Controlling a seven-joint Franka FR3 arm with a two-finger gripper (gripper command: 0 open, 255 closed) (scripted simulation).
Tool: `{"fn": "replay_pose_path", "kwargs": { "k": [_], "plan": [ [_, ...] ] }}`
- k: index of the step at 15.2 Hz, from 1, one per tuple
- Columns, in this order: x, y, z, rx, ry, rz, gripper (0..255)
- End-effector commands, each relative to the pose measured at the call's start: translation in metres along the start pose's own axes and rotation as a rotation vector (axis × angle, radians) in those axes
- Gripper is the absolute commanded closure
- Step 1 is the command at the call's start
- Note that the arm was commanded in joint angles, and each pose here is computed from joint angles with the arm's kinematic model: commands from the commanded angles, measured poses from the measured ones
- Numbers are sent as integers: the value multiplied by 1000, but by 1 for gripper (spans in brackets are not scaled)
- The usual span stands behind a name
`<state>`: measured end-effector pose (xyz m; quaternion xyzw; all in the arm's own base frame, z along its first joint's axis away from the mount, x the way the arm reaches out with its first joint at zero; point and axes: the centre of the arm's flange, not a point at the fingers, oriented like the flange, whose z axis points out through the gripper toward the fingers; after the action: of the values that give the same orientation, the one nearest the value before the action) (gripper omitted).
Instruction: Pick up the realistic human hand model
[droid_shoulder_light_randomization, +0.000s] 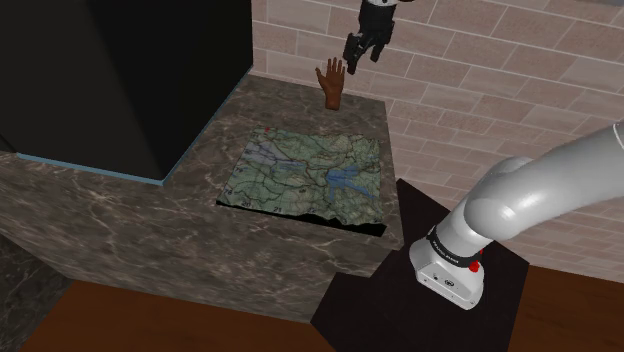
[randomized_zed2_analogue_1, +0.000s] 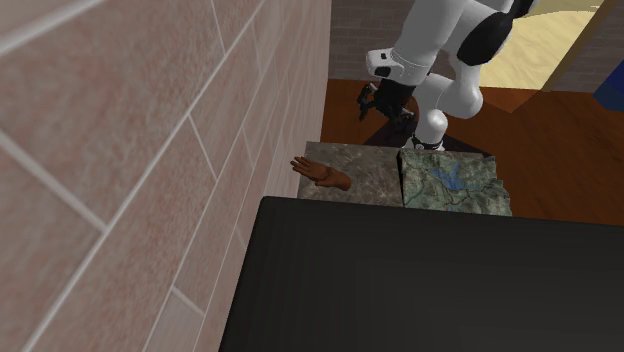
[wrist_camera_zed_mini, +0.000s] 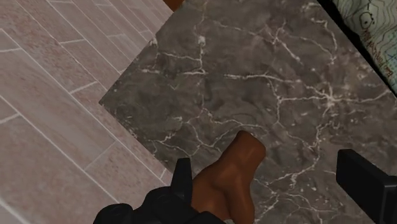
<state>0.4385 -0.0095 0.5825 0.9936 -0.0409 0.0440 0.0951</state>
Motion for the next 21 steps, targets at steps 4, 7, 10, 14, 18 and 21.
{"fn": "replay_pose_path", "kwargs": {
  "k": [4,7,10,14,18,21],
  "plan": [
    [65,-20,27,-92,-12,71,0],
    [103,-26,43,-147,-20,112,0],
    [142,-30,60,-202,-28,154,0],
    [185,-31,80,-263,-36,201,0],
    [183,-35,100,-263,-36,201,0],
    [181,-39,119,-263,-36,201,0]
  ]
}}
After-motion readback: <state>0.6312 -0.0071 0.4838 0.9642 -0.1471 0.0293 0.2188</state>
